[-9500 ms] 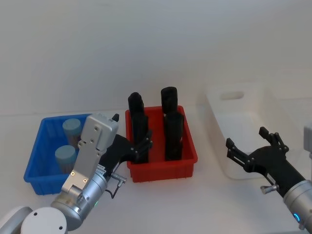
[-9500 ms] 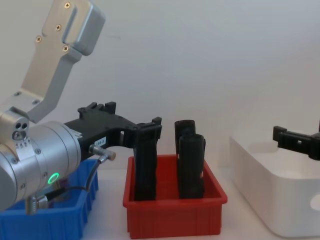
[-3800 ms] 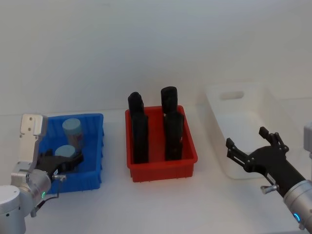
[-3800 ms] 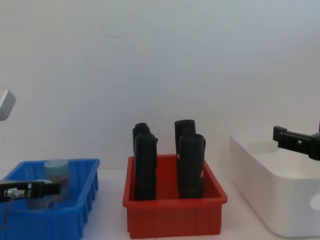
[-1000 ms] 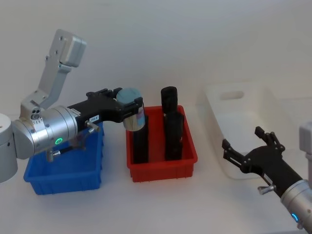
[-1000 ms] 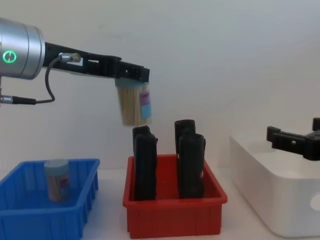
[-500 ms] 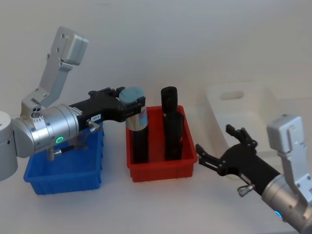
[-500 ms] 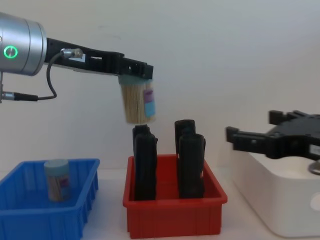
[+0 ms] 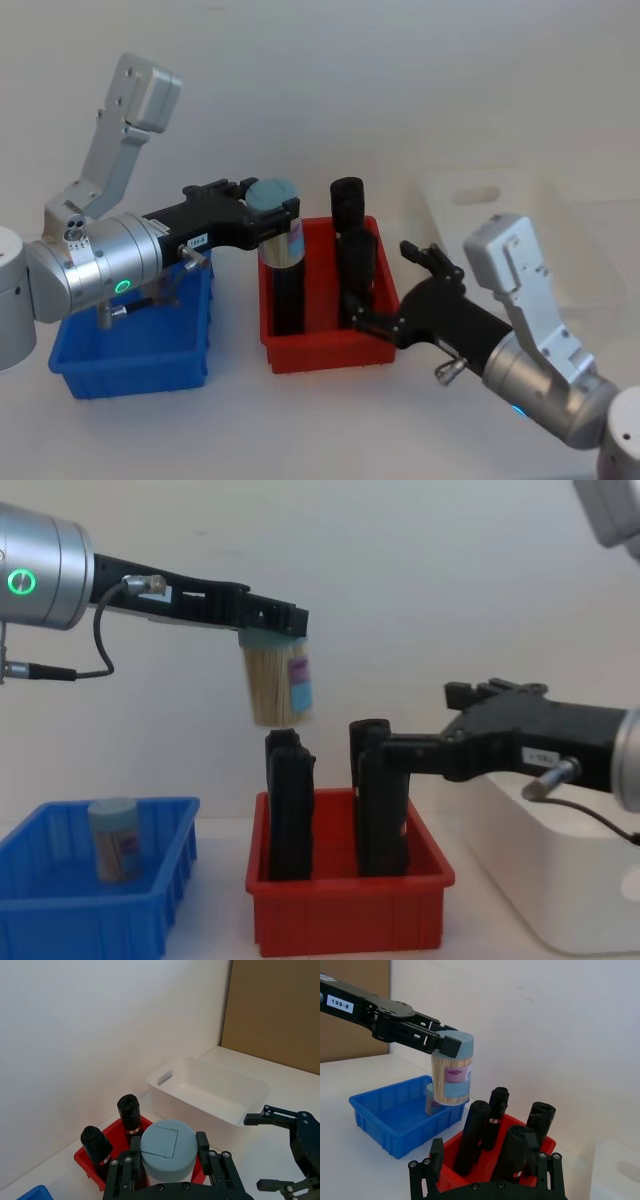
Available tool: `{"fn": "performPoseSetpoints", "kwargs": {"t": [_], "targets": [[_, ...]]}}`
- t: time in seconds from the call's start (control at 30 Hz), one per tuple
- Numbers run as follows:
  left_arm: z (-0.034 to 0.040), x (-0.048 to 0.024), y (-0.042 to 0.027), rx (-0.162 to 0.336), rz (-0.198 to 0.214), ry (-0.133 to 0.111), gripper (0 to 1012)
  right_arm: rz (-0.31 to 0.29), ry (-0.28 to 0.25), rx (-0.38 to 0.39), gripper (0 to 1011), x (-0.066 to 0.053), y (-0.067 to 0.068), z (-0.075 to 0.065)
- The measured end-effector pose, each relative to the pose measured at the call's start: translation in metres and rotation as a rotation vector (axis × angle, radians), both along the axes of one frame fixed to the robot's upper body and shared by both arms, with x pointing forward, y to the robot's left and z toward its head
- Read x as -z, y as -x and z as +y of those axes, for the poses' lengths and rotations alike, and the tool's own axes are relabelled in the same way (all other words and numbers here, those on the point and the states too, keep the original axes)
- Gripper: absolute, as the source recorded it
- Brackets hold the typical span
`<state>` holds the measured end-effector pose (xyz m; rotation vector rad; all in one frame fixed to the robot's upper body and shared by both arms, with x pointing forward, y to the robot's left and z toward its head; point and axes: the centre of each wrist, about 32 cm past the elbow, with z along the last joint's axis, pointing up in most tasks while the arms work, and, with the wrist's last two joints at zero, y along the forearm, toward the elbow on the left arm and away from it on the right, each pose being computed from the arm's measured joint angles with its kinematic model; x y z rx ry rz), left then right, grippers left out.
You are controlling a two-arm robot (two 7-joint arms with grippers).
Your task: Pick the cotton swabs from the blue box and place them into the white box.
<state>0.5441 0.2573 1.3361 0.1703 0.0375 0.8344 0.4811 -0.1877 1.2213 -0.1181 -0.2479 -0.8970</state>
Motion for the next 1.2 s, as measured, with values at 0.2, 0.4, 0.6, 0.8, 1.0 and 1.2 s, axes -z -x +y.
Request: {"fn": "performPoseSetpoints", "kwargs": {"t": [0.2, 0.4, 0.6, 0.8, 1.0, 1.2], "targets": [[-0.0001, -0.0003, 0.0001, 0.001, 0.0, 0.0, 665, -0.011, 0.023, -0.017, 1002, -0.004, -0.011, 0.01], [-0.0001, -0.0006, 0.0001, 0.001, 0.0, 0.0, 664, -0.015, 0.037, -0.031, 1002, -0.007, -0.022, 0.021], [-0.0001, -0.0006, 0.0001, 0.002, 0.0, 0.0, 665, -0.015, 0.038, -0.053, 1002, -0.008, -0.033, 0.032], [-0.0001, -0.0006, 0.0001, 0.002, 0.0, 0.0, 664, -0.015, 0.032, -0.074, 1002, -0.009, -0.041, 0.042], [-0.0001, -0.0006, 0.0001, 0.002, 0.0, 0.0, 664, -0.016, 0.023, -0.093, 1002, -0.011, -0.05, 0.053], [-0.0001, -0.0005, 0.0001, 0.002, 0.0, 0.0, 665, -0.011, 0.009, -0.108, 1002, -0.012, -0.06, 0.063]]}}
